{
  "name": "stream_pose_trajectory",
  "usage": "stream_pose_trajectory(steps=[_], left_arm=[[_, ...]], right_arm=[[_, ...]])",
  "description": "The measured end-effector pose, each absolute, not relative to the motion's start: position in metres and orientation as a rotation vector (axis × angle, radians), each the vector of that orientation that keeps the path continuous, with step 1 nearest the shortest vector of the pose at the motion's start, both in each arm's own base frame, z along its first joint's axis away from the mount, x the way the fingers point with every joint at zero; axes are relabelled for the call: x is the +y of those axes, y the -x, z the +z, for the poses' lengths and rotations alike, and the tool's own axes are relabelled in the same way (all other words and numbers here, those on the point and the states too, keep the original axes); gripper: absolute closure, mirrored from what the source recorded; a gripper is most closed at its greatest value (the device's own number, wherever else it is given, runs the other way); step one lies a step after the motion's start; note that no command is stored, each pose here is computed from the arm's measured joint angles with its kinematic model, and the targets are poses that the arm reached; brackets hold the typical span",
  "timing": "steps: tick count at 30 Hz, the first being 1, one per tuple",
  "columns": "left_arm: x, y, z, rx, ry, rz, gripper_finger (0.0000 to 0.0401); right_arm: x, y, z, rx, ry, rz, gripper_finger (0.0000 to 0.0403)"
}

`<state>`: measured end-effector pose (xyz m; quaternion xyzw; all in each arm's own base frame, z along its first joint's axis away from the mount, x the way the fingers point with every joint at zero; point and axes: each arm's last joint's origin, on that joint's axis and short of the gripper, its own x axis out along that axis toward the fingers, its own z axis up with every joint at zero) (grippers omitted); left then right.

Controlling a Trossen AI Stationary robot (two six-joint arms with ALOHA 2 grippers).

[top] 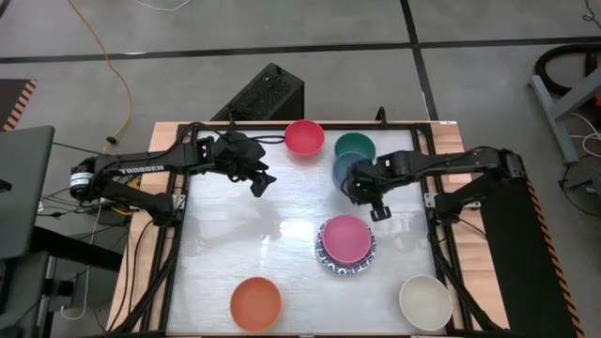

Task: Nest bowls inside each other by size order
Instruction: Stack the blue bowl into the pink bowl

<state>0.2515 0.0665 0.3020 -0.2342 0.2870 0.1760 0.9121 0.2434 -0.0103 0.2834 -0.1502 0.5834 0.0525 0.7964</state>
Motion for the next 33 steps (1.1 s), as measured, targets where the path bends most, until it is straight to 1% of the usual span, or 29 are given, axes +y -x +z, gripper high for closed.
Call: stream_pose_trajectory(steps=[6, 12, 24, 33], left_arm=[[0.067, -0.251, 0.302, 0.592, 0.479, 0.363, 0.0150], [0.067, -0.251, 0.302, 0.592, 0.479, 0.363, 0.0150], [0.067, -0.251, 0.302, 0.593, 0.461, 0.365, 0.0150], [0.067, -0.251, 0.302, 0.592, 0.470, 0.368, 0.0150]], right_arm=[[0.003, -0.248, 0.285, 1.191, 0.491, 0.246, 0.0390], [0.018, -0.248, 0.285, 1.157, 0.605, 0.348, 0.0390], [0.047, -0.244, 0.286, 1.126, 0.677, 0.450, 0.0389], [0.064, -0.244, 0.313, 1.040, 0.735, 0.465, 0.0388]])
